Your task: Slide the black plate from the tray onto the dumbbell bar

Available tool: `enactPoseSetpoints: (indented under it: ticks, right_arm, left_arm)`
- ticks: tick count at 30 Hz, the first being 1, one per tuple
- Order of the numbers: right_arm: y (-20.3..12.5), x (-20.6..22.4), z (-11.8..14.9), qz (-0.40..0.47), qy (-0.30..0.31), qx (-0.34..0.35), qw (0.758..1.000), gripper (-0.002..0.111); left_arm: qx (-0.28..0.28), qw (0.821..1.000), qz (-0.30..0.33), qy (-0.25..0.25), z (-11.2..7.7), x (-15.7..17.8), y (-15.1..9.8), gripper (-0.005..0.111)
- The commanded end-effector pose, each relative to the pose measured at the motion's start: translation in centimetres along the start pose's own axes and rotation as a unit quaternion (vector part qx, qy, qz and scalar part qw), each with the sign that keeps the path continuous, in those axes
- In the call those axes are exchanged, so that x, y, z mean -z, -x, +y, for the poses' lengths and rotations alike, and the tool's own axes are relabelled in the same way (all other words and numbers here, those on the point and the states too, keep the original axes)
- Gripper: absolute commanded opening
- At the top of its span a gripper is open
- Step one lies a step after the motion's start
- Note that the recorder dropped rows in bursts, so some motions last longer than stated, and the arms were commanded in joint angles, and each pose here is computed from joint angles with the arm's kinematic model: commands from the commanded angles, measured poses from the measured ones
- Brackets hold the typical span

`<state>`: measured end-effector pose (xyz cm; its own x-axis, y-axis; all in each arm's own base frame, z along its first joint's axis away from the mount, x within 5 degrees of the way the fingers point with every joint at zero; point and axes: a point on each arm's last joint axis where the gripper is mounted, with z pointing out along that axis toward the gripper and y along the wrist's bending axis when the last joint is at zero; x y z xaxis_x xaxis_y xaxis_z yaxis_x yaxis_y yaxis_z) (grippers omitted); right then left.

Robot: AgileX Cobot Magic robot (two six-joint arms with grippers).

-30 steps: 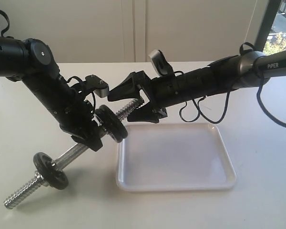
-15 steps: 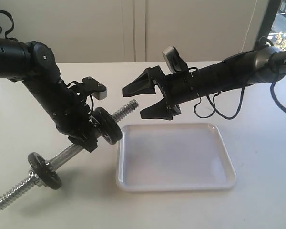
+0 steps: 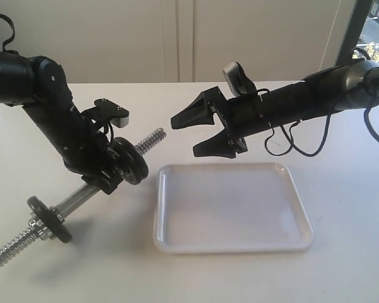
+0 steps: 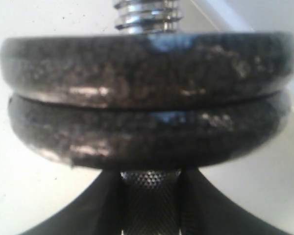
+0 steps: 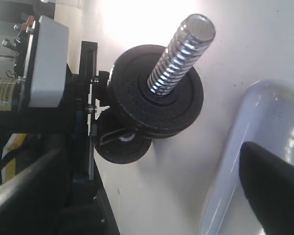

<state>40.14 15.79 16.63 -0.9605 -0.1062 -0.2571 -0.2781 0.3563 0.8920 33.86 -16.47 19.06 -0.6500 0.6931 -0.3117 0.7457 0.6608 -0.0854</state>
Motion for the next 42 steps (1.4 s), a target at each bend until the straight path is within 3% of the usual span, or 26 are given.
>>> enactPoseSetpoints:
  ticks: [1,17,19,25,27,42]
  right_arm:
    - [0.16,0.48,0.42,0.001,0.000,-0.001,1.000,0.086]
    - [-0.21,0.49,0.08,0.021,-0.019,0.000,1.000,0.086]
    - [-0.21,0.49,0.08,0.021,-0.019,-0.001,1.000,0.086]
    - [-0.22,0.50,0.07,0.022,-0.019,-0.001,1.000,0.086]
    - [-0.22,0.50,0.07,0.022,-0.019,-0.001,1.000,0.086]
    - [-0.22,0.50,0.06,0.022,-0.019,-0.002,1.000,0.086]
  left_arm:
    - [0.018,0.999,-0.027,-0.008,-0.09,0.72,0.81,0.000]
    - [0.038,0.999,-0.017,-0.014,0.00,-0.05,0.69,0.001]
    - [0.038,0.999,-0.016,-0.015,-0.02,-0.05,0.67,0.007]
    - [0.038,0.999,-0.009,-0.020,-0.10,-0.05,0.55,0.051]
    - [0.041,0.999,-0.009,-0.020,-0.11,-0.05,0.54,0.059]
    - [0.045,0.999,-0.006,-0.023,-0.22,0.18,0.48,0.061]
